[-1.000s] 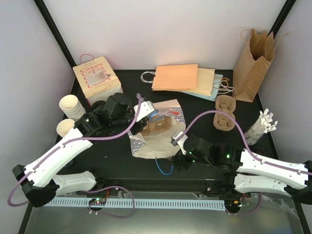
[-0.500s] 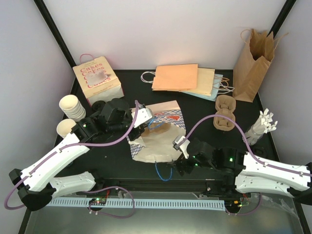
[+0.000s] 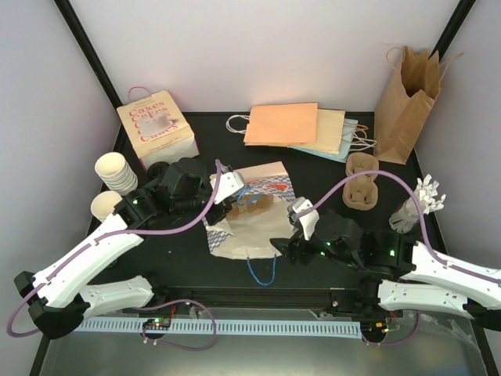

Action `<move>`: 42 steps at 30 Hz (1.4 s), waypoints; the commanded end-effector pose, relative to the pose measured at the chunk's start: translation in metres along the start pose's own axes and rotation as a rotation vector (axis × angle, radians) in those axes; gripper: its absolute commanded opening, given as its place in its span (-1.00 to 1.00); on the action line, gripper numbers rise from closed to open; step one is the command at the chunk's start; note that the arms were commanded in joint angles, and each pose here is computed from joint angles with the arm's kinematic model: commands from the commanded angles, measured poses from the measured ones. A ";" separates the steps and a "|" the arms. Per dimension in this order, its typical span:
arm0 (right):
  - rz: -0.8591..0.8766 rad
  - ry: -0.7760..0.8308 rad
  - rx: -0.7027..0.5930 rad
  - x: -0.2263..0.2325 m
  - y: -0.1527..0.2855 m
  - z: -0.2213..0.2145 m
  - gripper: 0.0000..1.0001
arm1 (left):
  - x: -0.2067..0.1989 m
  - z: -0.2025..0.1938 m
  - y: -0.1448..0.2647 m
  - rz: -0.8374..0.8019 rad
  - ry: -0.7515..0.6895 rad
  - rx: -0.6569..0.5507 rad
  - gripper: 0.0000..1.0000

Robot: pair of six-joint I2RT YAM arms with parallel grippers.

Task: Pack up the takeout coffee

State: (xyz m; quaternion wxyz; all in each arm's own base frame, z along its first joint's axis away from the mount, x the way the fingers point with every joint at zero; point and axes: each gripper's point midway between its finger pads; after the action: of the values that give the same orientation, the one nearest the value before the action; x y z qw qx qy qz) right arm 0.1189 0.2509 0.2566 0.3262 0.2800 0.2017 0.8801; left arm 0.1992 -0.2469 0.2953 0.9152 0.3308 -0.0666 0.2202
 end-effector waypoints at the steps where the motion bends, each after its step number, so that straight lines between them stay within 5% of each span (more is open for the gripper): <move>1: 0.039 0.019 -0.029 0.015 0.003 0.017 0.59 | 0.004 0.013 0.009 0.011 0.030 -0.026 -0.96; 21: 0.039 0.167 -0.089 0.042 -0.039 0.034 0.19 | 0.009 0.028 0.016 0.018 0.070 -0.051 -0.97; 42: -0.093 0.274 -0.068 0.027 -0.066 0.029 0.10 | 0.007 0.036 0.016 -0.002 0.072 -0.077 -0.97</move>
State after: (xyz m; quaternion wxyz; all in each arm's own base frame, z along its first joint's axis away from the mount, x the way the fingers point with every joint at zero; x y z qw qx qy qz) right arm 0.1440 0.3194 0.2497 0.3318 0.1698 0.2282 0.8994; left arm 0.2028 -0.2504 0.3144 0.9193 0.3127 -0.0412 0.2354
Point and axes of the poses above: each gripper's point midway between its finger pads, its own y axis back along the fingers, its own x axis along the line the jaws close on, z = x × y, and after that the axes turned 12 degrees about -y, right-handed
